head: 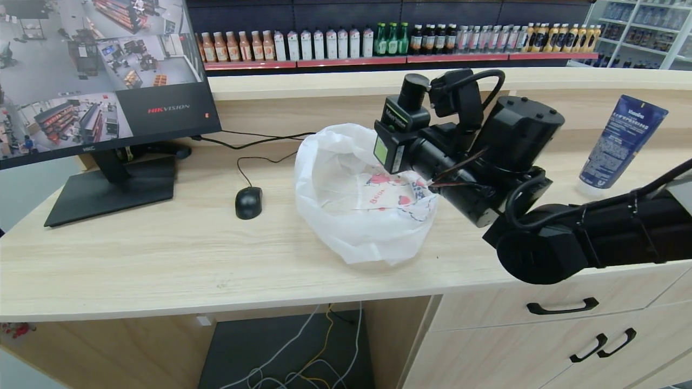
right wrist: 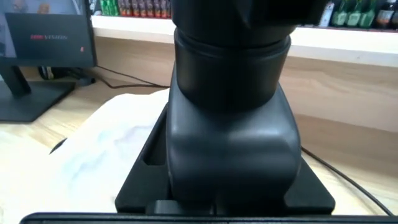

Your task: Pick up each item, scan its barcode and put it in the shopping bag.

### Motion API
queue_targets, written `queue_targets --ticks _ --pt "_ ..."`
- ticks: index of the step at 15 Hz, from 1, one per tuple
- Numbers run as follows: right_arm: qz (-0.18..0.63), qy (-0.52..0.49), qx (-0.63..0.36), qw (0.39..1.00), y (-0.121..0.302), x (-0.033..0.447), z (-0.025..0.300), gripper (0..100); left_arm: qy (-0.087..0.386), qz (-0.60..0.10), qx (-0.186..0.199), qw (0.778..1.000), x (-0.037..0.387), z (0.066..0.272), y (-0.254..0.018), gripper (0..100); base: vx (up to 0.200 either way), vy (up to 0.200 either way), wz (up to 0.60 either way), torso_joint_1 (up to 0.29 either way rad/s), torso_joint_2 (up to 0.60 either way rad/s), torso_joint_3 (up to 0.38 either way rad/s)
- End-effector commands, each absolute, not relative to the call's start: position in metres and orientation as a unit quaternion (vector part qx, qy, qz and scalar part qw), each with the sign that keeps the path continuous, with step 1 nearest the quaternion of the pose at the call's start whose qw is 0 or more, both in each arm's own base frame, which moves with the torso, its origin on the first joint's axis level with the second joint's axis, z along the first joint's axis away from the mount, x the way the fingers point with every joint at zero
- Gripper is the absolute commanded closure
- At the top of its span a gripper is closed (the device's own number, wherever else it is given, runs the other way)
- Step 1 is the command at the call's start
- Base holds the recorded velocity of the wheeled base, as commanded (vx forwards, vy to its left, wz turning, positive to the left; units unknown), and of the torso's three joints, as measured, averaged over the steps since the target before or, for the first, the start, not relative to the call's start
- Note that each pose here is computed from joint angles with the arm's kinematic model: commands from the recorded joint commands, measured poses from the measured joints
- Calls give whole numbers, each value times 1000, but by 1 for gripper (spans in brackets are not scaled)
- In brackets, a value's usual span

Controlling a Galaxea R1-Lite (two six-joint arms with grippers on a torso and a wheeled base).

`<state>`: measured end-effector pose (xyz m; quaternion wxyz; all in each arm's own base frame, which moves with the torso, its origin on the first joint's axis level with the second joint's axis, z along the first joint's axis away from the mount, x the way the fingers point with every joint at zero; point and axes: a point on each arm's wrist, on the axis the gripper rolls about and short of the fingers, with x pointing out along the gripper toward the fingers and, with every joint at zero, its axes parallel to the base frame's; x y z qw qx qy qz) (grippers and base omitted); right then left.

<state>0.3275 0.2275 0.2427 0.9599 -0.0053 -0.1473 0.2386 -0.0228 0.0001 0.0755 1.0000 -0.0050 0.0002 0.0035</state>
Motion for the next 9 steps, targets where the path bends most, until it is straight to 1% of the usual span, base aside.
queue_targets --ticks 1,6,9 --pt "239 -142 -7 960 235 337 237 100 0 4 -5 1000 -23 75 0 0 0 0 0 0 0 0" --pt "242 -127 2 962 252 360 230 100 0 4 -5 1000 -23 75 0 0 0 0 0 0 0 0" --pt "243 -112 4 963 260 373 216 100 0 4 -5 1000 -23 75 0 0 0 0 0 0 0 0"
